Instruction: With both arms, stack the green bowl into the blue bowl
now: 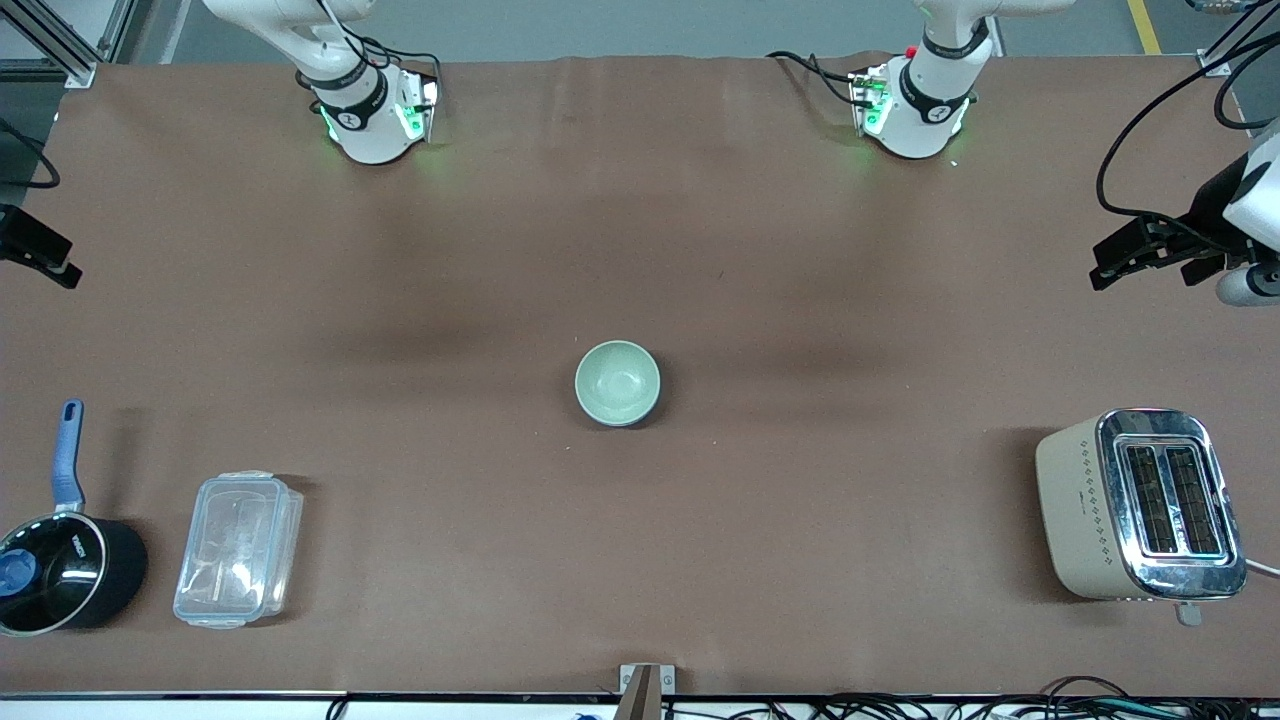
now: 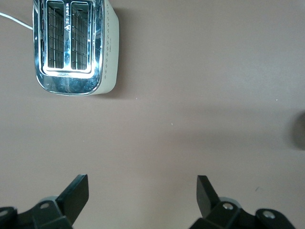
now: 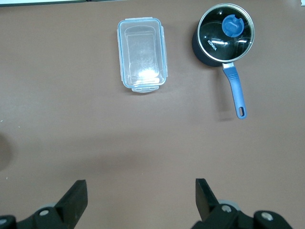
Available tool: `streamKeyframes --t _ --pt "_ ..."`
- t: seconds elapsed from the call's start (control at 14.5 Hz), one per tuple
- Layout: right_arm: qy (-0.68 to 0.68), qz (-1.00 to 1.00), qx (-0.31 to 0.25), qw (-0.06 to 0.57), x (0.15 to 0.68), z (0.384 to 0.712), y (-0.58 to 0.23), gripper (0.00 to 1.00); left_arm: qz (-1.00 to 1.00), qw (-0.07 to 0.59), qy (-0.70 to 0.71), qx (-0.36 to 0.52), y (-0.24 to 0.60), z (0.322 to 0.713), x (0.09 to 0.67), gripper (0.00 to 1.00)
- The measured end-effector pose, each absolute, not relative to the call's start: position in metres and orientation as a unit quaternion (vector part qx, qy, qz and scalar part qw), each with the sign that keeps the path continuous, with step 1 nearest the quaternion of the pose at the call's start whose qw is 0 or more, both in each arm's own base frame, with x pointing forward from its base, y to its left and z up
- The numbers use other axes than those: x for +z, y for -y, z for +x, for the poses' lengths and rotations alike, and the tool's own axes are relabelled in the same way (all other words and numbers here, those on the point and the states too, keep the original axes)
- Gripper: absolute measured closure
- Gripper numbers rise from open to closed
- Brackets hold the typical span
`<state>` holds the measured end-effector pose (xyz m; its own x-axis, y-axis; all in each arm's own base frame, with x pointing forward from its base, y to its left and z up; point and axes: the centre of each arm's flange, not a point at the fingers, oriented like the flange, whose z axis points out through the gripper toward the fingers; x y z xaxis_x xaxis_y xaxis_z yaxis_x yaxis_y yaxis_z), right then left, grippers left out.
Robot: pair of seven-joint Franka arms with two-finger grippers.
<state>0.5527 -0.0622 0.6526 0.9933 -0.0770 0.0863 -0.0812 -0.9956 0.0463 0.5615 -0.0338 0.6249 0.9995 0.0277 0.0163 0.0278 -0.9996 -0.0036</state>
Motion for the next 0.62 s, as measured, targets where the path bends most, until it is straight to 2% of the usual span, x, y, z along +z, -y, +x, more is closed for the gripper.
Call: streamKeyframes --t 0.62 --pt "0.023 1.0 0.001 0.019 0.637 0.55 0.044 0.0 -1.0 0.003 0.003 0.003 0.041 0.559 0.623 0.0"
